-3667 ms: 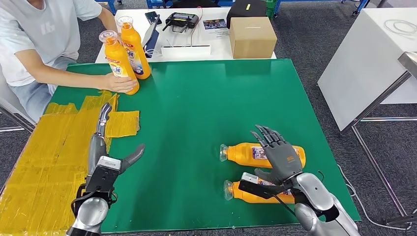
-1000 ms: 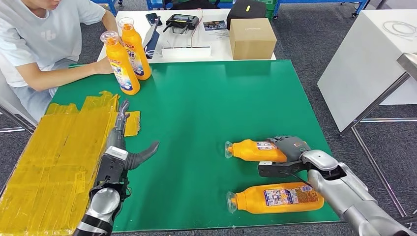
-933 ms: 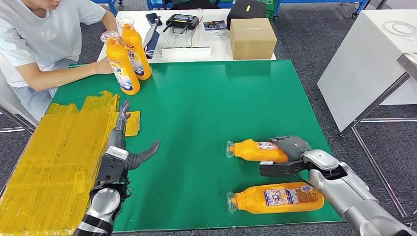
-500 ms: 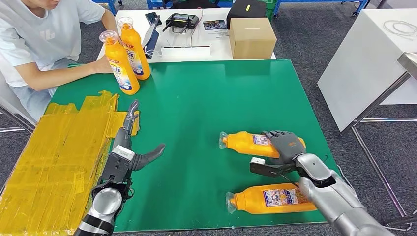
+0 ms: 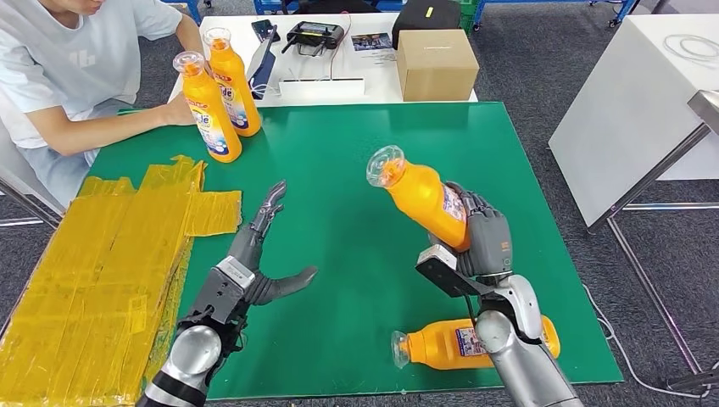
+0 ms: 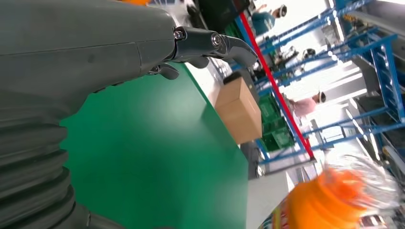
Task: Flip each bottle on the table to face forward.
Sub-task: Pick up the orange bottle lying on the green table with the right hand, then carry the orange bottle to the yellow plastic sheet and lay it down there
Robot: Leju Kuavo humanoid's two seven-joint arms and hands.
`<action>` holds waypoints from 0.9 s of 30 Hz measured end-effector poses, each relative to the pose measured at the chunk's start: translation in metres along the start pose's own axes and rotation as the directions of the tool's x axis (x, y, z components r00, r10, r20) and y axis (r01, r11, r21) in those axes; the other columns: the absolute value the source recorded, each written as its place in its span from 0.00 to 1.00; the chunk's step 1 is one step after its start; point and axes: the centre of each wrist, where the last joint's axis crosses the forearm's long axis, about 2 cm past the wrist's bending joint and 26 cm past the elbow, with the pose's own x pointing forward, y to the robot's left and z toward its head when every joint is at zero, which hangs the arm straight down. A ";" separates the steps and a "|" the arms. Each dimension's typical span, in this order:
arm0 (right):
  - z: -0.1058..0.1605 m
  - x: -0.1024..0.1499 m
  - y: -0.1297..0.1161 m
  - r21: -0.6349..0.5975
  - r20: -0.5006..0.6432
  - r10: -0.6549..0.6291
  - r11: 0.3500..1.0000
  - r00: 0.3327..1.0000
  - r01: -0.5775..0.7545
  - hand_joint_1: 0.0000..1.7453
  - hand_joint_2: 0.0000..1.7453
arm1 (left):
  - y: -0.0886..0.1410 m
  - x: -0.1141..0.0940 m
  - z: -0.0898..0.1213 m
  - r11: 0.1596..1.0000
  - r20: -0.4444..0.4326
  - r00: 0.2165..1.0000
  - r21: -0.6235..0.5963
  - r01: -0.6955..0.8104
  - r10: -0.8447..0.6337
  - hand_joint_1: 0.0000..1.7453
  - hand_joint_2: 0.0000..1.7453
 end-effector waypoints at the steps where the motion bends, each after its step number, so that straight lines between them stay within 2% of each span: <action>1: 0.001 0.002 0.000 -0.020 0.004 -0.021 1.000 1.000 0.021 1.00 1.00 | -0.001 0.000 0.000 1.000 -0.002 1.000 -0.008 -0.012 0.012 0.00 1.00; 4: 0.003 0.008 0.002 -0.054 0.012 -0.094 0.994 0.996 0.094 1.00 1.00 | -0.003 0.001 -0.001 0.999 -0.010 0.999 -0.026 -0.034 0.034 0.00 1.00; 11: 0.011 0.030 0.020 -0.014 0.010 -0.256 0.966 0.967 0.256 1.00 1.00 | -0.002 0.000 -0.006 0.995 -0.067 0.994 -0.039 -0.089 0.087 0.00 1.00; 20: 0.018 0.073 0.058 0.165 0.052 -0.391 0.911 0.919 0.378 1.00 1.00 | 0.000 -0.002 -0.014 0.973 -0.111 0.969 -0.050 -0.225 0.219 0.00 1.00; 27: 0.022 0.096 0.080 0.277 0.084 -0.418 0.882 0.905 0.382 1.00 1.00 | 0.001 -0.002 -0.019 0.960 -0.120 0.956 -0.054 -0.276 0.268 0.00 1.00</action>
